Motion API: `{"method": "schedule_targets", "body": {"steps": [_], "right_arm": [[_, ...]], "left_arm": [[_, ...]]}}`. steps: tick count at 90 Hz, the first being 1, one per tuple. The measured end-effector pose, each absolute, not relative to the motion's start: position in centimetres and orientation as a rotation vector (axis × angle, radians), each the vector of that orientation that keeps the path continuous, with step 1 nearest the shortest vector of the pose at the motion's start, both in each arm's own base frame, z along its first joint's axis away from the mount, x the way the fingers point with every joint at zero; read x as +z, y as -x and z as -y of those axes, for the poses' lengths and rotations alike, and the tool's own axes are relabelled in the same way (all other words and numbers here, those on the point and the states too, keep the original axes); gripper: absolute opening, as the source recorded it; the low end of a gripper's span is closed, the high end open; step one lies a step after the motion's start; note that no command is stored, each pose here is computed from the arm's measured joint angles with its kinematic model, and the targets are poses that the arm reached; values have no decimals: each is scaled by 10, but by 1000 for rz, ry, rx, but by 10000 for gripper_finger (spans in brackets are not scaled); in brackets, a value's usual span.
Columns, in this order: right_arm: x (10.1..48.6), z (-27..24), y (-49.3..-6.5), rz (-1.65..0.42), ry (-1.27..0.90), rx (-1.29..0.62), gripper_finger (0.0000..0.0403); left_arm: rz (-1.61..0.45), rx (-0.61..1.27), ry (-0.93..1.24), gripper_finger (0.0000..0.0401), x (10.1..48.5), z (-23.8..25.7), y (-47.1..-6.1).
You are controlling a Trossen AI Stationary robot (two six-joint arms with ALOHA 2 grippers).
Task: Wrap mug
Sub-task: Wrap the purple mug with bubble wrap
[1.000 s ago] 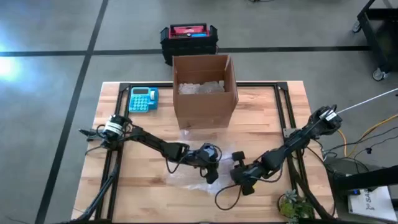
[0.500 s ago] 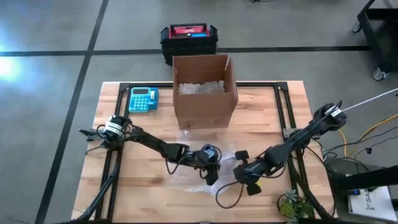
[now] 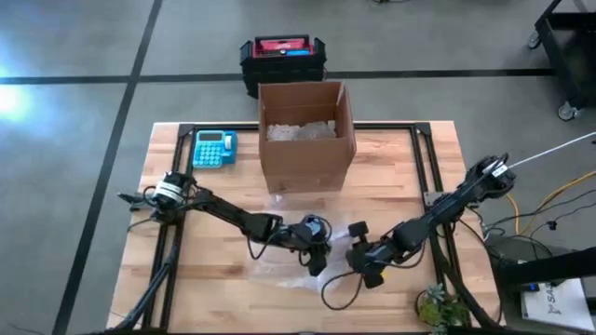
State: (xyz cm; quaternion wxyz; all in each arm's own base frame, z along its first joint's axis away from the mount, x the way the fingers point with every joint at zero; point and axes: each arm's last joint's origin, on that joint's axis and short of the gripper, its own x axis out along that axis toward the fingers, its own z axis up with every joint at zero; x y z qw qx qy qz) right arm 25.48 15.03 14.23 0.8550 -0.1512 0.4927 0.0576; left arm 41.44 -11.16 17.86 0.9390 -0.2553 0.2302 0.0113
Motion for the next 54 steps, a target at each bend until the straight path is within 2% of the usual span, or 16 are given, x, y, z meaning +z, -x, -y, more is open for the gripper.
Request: {"method": "schedule_targets", "body": {"steps": [16, 28, 39, 54], "right_arm": [[131, -156, -265, -967, 345, 129, 13], [134, -153, -262, -1016, 350, 132, 13], [160, -152, -255, -1078, 321, 94, 13], [203, -162, -250, -954, 290, 170, 14]], "left_arm": [[-474, 25, 513, 24, 180, 112, -413], [-471, 32, 520, 24, 180, 111, -414], [-467, 34, 524, 24, 179, 111, -414], [-463, 43, 520, 24, 179, 111, -414]]}}
